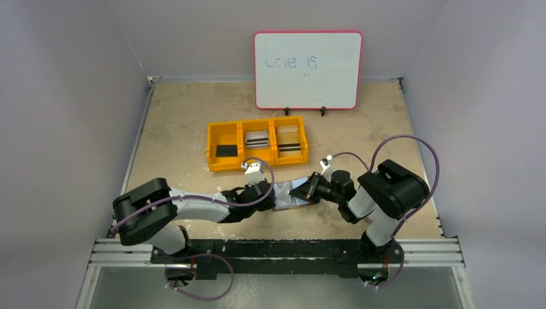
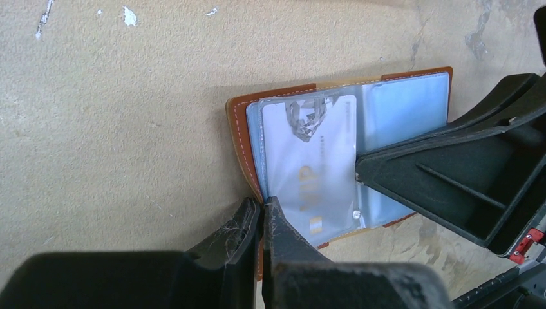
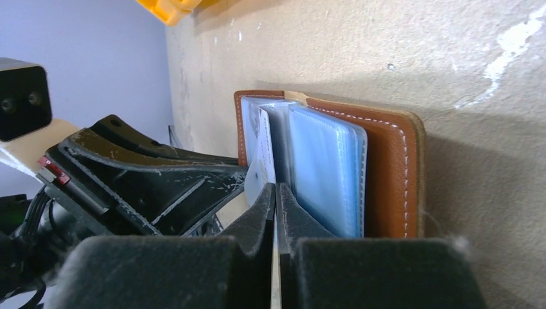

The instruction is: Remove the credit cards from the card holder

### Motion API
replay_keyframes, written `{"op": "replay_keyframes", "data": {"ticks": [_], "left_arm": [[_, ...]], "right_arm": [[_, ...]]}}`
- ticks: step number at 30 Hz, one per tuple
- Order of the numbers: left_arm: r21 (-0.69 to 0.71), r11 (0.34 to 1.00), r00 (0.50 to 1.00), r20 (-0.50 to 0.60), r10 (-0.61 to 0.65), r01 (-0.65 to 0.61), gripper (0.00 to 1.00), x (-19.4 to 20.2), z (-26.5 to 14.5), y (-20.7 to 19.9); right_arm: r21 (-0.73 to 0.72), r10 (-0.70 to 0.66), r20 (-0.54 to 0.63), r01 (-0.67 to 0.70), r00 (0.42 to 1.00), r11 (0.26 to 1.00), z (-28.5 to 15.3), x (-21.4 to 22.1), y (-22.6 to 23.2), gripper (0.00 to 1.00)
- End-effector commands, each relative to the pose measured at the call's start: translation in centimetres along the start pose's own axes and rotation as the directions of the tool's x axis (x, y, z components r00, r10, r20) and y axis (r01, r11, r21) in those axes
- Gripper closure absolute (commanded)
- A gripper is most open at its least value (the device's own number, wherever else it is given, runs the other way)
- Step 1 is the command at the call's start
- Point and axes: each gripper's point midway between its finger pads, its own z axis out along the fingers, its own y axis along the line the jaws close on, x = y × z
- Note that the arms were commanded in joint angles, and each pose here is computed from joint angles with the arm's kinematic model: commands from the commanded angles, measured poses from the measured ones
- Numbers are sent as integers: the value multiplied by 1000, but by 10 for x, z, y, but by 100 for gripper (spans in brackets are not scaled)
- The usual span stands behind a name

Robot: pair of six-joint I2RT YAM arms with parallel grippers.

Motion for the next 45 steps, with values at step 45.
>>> {"op": "replay_keyframes", "data": {"ticks": [45], "left_arm": [[-32,996,995,-56,77,-79,100,14,-6,13]], "right_arm": [[241,-142,-60,153,988,959,7,-5,-18,73]]}}
